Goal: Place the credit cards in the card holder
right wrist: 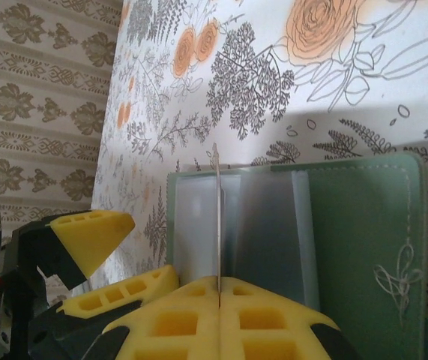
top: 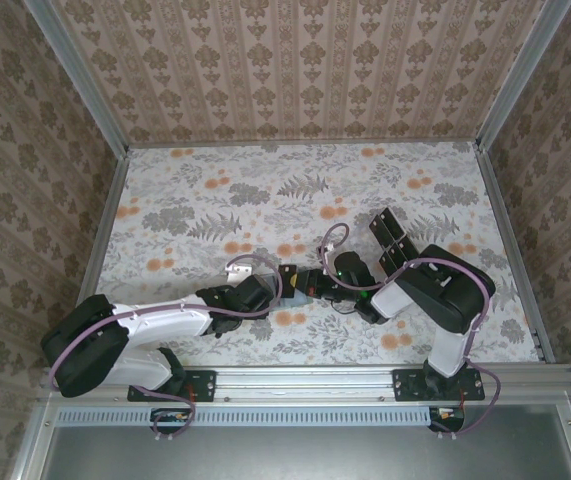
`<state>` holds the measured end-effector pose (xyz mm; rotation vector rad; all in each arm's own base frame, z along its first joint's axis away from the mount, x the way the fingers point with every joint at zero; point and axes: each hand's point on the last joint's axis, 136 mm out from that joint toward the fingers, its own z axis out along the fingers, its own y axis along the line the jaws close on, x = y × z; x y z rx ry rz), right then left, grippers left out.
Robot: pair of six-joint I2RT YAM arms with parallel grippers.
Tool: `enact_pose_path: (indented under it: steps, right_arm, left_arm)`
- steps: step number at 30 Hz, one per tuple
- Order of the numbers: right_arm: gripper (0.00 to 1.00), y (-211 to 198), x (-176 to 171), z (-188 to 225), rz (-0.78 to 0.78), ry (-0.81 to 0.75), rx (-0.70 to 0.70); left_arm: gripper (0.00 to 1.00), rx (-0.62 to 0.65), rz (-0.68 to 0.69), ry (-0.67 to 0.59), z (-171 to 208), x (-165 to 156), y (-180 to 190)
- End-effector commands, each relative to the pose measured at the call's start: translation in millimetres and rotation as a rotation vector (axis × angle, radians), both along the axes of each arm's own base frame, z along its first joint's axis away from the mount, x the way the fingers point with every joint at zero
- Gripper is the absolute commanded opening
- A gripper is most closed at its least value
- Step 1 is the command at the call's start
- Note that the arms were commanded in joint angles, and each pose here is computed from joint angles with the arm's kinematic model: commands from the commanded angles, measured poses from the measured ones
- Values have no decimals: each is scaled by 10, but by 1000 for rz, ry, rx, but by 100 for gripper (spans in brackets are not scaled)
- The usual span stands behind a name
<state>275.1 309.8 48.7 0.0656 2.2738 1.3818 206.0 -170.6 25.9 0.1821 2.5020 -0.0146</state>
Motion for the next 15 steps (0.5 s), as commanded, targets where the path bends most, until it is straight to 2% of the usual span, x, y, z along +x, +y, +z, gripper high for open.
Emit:
enact_pose_path:
  steps: [1,15]
  right_arm:
    - [0,22,-60,-14,35,8,28]
    - [0,18,-177,-125,70,50,37]
  left_arm:
    - [100,85,-13,36,-85,-111,183]
    - [100,74,-2,28,-17,-61,280]
